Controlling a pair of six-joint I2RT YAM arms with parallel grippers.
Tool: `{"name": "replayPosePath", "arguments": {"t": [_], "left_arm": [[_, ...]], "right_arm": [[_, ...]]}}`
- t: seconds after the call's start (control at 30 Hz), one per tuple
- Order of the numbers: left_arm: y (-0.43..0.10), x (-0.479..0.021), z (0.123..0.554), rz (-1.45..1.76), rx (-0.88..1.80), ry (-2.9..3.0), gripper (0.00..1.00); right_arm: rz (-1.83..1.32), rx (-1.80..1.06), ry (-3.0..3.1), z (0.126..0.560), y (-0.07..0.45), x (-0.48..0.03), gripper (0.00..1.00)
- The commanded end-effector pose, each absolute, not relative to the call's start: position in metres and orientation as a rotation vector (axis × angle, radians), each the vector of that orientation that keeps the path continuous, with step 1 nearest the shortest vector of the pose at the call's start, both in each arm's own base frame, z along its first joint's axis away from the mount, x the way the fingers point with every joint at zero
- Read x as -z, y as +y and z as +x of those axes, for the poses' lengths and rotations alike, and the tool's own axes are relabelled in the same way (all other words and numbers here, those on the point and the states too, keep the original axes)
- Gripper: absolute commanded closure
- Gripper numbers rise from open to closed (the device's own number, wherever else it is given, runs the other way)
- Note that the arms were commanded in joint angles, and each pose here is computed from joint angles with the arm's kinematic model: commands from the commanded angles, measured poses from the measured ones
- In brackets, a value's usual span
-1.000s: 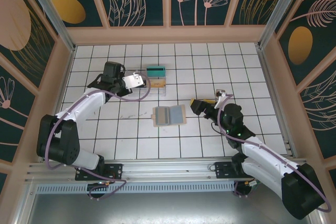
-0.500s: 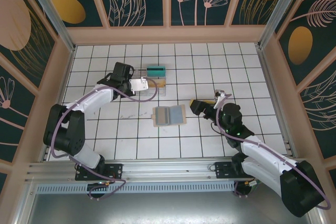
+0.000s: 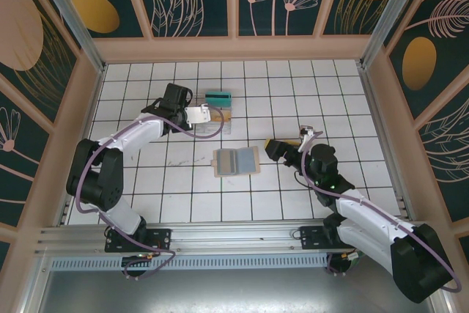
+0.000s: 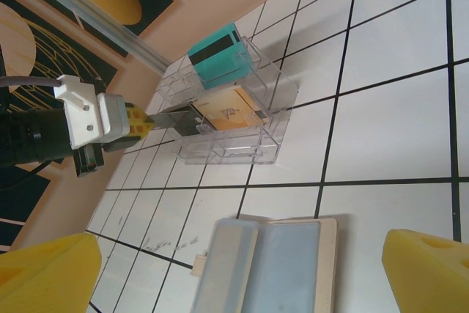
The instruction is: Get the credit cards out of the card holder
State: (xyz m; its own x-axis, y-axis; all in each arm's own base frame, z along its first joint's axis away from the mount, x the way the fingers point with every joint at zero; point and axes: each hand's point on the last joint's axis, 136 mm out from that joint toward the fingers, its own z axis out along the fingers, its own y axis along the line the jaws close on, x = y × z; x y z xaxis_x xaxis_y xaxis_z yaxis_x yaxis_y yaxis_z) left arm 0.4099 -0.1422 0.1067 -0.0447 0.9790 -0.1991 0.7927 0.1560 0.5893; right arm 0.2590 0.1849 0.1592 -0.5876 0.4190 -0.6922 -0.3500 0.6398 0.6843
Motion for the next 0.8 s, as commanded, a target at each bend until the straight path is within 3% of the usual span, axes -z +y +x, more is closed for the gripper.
{"name": "replayPosePath", "arguments": {"t": [0.0, 0.3, 0.4, 0.53, 0.77], "left_arm": [[-0.142, -0.103, 0.412, 1.713, -0.455, 1.897, 1.0], [-0.144, -0.1, 0.417, 1.71, -0.475, 1.907, 1.0], [-0.144, -0.088, 0.418, 1.73, -0.477, 1.927, 0.95], [-0.146, -0.085, 0.422, 1.721, -0.492, 1.932, 0.76], [-0.144, -0.088, 0.436, 1.648, -0.539, 1.955, 0.7]], "right_arm": [[0.039, -1.077, 1.893, 0.262, 0.19, -0.176, 0.01], [0.038, -1.076, 1.897, 0.262, 0.19, -0.175, 0.01], [0.036, -1.079, 1.9, 0.262, 0.191, -0.174, 0.01], [0.034, -1.079, 1.904, 0.263, 0.191, -0.174, 0.01], [0.034, -1.076, 1.904, 0.263, 0.191, -0.174, 0.01]]}}
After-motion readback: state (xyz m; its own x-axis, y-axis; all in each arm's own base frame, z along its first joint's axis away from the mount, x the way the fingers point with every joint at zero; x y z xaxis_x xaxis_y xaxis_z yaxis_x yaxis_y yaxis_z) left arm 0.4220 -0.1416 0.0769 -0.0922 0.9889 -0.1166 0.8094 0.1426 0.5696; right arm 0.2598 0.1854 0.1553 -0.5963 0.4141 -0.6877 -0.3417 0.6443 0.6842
